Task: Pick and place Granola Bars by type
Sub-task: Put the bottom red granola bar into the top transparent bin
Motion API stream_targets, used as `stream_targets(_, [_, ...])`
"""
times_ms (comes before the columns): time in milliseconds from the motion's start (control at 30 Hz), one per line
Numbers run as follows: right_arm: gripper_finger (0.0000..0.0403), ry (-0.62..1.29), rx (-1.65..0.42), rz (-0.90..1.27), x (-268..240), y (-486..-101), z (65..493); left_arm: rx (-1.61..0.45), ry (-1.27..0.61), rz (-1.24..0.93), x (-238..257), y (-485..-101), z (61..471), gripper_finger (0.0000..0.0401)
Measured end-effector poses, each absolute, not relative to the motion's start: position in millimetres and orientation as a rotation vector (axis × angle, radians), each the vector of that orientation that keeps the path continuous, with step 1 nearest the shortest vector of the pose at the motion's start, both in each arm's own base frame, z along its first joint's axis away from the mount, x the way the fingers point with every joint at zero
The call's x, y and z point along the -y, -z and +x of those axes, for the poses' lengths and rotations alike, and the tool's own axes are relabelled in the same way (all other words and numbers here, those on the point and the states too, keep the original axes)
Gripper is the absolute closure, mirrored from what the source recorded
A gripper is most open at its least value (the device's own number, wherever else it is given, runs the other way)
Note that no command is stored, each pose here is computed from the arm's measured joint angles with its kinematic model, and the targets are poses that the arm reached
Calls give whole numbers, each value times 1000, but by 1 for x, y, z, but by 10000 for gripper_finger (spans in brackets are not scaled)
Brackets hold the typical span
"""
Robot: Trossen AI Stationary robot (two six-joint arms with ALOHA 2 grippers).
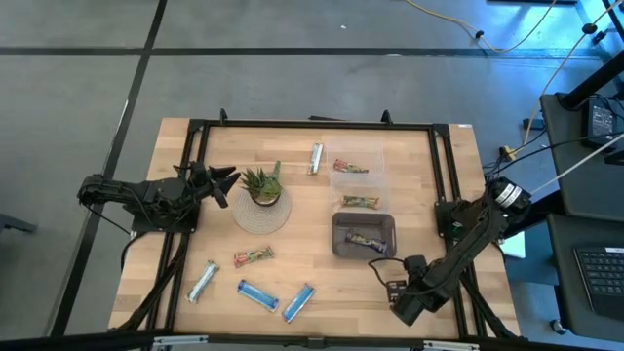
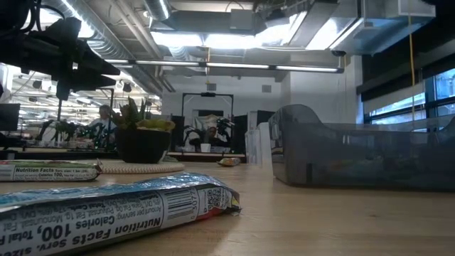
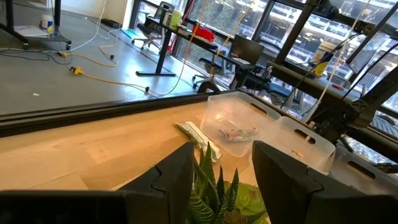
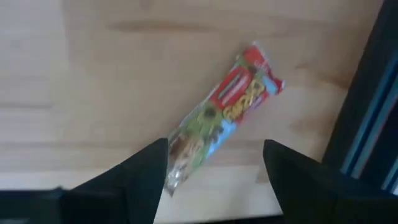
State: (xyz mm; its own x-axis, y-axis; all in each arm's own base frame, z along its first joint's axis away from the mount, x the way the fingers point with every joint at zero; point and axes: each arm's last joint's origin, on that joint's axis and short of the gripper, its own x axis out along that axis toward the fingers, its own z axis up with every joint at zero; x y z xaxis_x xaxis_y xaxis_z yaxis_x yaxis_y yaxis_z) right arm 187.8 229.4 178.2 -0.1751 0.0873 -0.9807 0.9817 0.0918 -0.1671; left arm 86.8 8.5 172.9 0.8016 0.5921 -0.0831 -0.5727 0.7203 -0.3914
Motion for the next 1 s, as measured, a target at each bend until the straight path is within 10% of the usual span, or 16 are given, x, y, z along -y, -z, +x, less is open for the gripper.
stream_targets(1000, [158, 900, -1454, 1045, -219, -128, 177, 62, -692, -411, -10, -173, 86, 244])
